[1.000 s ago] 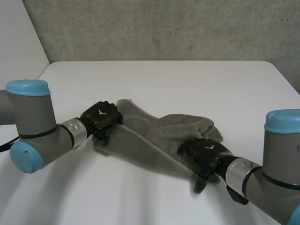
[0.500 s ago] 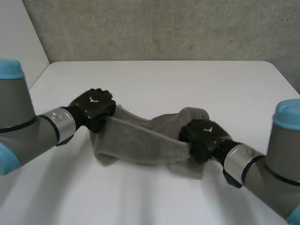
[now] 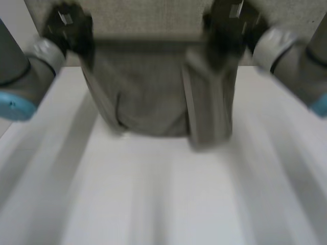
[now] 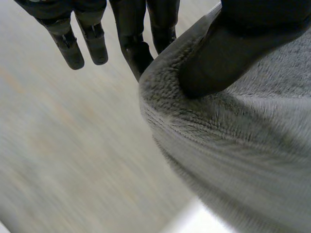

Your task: Fold the towel.

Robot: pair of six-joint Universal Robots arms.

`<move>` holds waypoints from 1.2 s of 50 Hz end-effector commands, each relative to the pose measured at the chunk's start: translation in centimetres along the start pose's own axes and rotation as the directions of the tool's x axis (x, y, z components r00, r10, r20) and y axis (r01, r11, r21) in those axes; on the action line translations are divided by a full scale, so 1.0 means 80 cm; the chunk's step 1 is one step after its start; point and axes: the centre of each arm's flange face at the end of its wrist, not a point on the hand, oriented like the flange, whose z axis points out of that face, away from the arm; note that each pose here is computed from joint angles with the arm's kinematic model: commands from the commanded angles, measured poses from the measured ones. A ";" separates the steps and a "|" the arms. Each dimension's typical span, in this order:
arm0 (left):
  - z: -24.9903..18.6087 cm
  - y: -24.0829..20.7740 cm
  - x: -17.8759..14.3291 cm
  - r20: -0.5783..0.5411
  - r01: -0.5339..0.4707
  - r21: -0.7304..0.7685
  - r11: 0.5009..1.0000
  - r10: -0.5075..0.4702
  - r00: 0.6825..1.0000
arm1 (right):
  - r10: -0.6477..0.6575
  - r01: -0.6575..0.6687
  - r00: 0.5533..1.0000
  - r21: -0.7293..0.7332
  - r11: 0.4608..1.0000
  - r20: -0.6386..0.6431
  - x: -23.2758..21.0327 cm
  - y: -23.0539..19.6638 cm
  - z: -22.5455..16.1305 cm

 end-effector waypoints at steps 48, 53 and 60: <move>-0.170 0.164 0.060 -0.147 0.062 -0.317 0.947 -0.113 0.983 | 0.310 -0.306 0.948 -0.494 0.814 -0.076 -0.066 0.208 -0.133; -0.170 0.165 0.059 -0.146 0.062 -0.320 0.945 -0.114 0.983 | 0.358 -0.376 0.924 -0.495 0.783 -0.135 -0.049 0.210 -0.137; -0.170 0.164 0.055 -0.139 0.062 -0.318 0.946 -0.111 0.984 | 0.411 -0.431 0.898 -0.495 0.754 -0.156 -0.048 0.211 -0.139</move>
